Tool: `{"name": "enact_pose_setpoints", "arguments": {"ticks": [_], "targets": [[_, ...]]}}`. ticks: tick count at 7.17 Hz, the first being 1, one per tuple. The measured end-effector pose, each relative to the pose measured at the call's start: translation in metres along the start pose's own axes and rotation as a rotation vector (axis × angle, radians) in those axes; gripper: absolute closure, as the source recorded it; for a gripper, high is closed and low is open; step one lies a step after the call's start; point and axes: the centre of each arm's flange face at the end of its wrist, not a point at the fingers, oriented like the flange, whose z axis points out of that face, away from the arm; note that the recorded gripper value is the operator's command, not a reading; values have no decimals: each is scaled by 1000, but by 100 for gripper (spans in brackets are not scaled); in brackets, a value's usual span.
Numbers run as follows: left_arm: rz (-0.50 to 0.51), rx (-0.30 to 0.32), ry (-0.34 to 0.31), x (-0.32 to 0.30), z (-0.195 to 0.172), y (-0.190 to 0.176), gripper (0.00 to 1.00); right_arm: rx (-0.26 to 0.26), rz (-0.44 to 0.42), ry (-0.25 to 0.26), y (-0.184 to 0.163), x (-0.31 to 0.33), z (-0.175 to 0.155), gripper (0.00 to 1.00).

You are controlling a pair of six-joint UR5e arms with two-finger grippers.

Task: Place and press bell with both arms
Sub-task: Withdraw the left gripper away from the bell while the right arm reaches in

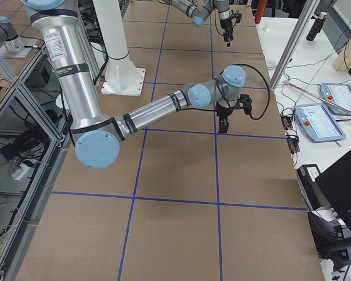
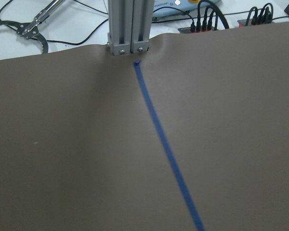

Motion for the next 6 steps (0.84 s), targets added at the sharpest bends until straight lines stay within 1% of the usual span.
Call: {"name": "enact_pose_setpoints", "arguments": {"ticks": [1, 2, 3, 4, 5, 6], "targets": [[18, -32, -18, -36, -11, 8, 0, -15, -7, -10, 5, -39, 13, 0], [31, -61, -35, -60, -15, 20, 0, -23, -28, -10, 13, -74, 27, 0], [29, -79, -48, -79, -17, 35, 0, -7, -34, 10, 22, -112, 46, 1], [21, -89, -59, -95, -23, 54, 0, 27, -21, 30, 34, -152, 66, 1], [23, -97, -68, -108, -30, 74, 0, 55, 11, 32, 42, -190, 86, 1], [41, -106, -74, -118, -33, 90, 0, 61, 48, 28, 40, -228, 102, 1]]}}
